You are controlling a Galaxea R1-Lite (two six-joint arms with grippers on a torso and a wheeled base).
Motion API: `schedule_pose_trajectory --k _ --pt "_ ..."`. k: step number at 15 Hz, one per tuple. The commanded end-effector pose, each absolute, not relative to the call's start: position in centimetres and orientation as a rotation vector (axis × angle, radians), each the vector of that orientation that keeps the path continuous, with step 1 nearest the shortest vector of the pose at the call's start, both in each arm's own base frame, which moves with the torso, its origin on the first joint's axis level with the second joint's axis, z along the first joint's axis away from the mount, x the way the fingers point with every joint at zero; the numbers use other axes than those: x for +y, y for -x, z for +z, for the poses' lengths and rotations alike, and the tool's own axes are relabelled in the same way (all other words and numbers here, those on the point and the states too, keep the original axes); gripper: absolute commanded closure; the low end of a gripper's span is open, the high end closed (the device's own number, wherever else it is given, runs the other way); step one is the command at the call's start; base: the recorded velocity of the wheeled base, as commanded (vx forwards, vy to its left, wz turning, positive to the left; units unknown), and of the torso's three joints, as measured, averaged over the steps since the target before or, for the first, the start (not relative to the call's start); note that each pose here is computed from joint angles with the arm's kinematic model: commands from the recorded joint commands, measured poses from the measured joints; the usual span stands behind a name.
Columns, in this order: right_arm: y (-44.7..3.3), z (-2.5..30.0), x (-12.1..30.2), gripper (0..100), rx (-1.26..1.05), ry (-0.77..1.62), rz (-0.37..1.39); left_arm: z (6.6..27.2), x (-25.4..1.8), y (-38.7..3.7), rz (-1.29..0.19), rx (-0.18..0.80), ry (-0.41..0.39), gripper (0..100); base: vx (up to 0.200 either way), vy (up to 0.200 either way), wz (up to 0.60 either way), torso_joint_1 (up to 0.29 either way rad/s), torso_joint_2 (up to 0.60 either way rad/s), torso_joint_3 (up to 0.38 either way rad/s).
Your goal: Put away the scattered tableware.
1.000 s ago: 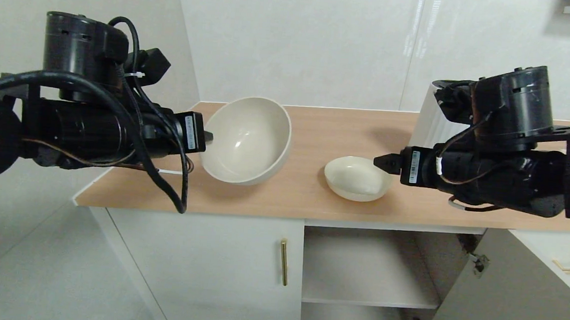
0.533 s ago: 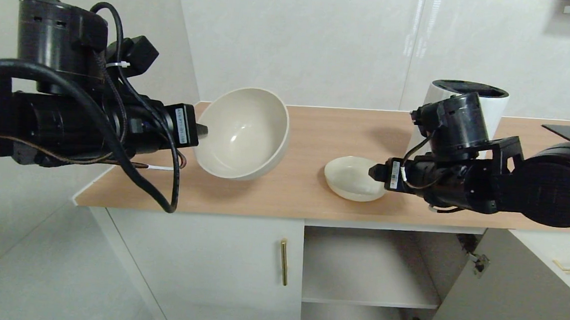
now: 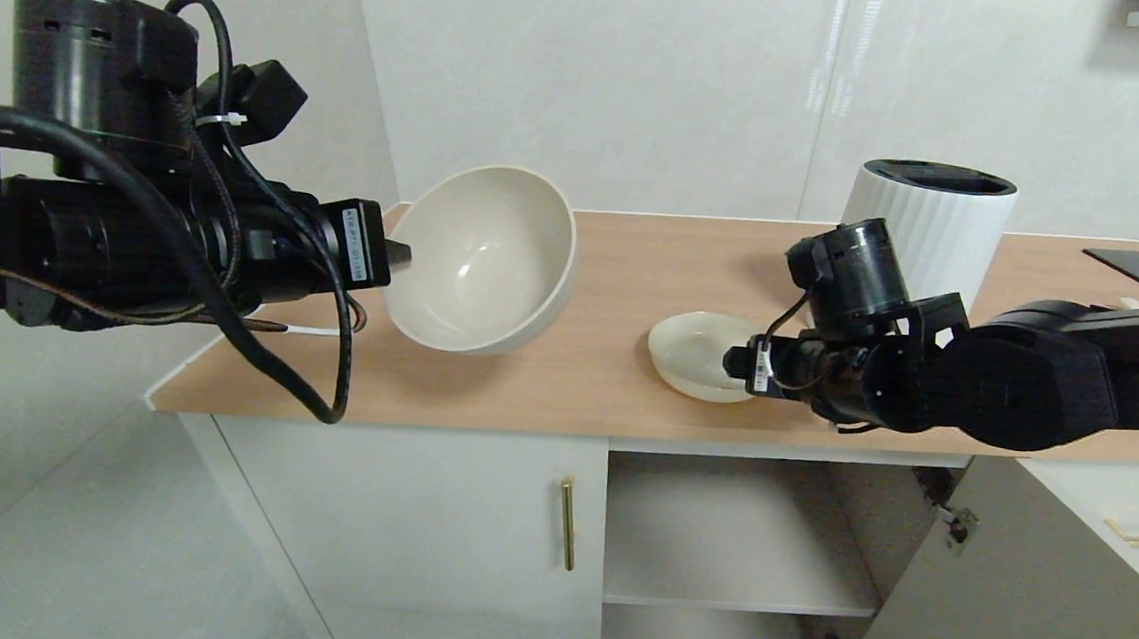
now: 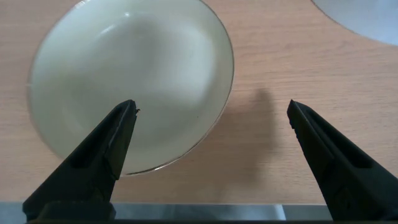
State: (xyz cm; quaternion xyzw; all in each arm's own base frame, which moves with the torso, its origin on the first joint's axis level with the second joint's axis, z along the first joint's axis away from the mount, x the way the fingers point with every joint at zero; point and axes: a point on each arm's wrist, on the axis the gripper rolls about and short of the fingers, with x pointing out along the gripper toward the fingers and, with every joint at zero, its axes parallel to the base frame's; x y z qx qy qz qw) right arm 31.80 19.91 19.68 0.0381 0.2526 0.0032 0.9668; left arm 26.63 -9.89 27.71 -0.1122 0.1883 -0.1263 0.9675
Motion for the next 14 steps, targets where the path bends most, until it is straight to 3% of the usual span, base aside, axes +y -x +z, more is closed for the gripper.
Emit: schedule_pose_trajectory --k 1,6,7,14 --pt "-32.0 19.3 20.0 0 0.519 -0.07 0.002 27.8 -9.9 -26.6 -0.253 0.378 0.228 100 0.0 0.0 0.0 0.0 0.0 0.0" --pt "-32.3 18.8 20.2 0 0.525 -0.064 -0.003 27.8 -9.9 -26.6 -0.253 0.379 0.227 100 0.0 0.0 0.0 0.0 0.0 0.0" --pt "-32.4 18.8 20.3 100 0.526 -0.063 -0.005 27.7 -9.9 -26.6 -0.254 0.381 0.227 100 0.0 0.0 0.0 0.0 0.0 0.0" --pt "-31.7 20.3 19.9 100 0.493 -0.087 0.003 27.9 -10.0 -26.2 -0.263 0.375 0.227 100 0.0 0.0 0.0 0.0 0.0 0.0"
